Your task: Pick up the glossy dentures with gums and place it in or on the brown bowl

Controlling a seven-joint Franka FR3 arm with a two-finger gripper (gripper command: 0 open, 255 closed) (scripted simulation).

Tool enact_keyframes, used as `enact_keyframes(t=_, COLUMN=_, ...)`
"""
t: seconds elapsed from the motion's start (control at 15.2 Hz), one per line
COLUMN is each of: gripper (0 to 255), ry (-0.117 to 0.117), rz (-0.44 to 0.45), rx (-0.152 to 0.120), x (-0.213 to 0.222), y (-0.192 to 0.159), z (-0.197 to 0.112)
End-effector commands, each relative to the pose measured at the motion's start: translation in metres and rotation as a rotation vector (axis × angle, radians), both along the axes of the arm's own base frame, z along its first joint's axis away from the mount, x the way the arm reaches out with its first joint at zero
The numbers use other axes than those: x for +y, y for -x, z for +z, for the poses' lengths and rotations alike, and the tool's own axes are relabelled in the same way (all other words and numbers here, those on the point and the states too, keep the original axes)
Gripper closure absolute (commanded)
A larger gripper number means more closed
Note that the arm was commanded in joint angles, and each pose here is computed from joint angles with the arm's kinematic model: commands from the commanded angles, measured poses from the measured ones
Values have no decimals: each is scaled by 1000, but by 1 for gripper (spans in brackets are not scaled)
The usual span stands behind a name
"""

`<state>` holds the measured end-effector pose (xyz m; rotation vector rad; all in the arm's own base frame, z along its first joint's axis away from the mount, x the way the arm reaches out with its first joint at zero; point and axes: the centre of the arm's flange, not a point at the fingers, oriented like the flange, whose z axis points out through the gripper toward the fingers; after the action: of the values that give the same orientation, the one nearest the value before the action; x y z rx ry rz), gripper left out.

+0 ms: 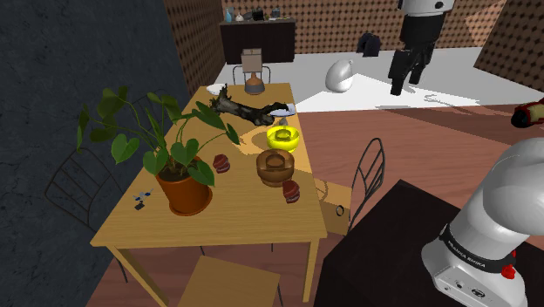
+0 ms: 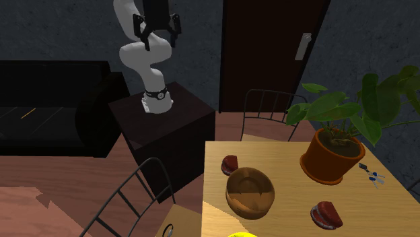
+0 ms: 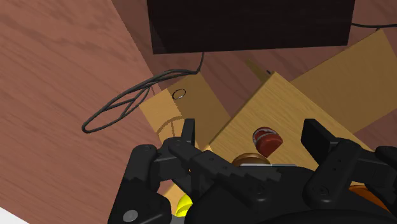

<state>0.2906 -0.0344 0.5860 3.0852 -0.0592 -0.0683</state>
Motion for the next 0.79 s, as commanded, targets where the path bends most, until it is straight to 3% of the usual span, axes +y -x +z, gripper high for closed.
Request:
enact_keyframes(t=0.0, gripper=0, ry=0, rz=0, rx=0, x=0, y=0, z=0)
enact_keyframes(t=0.73, gripper=0, ry=-20, rz=-16, rx=-3, x=26, y=-75, z=-120)
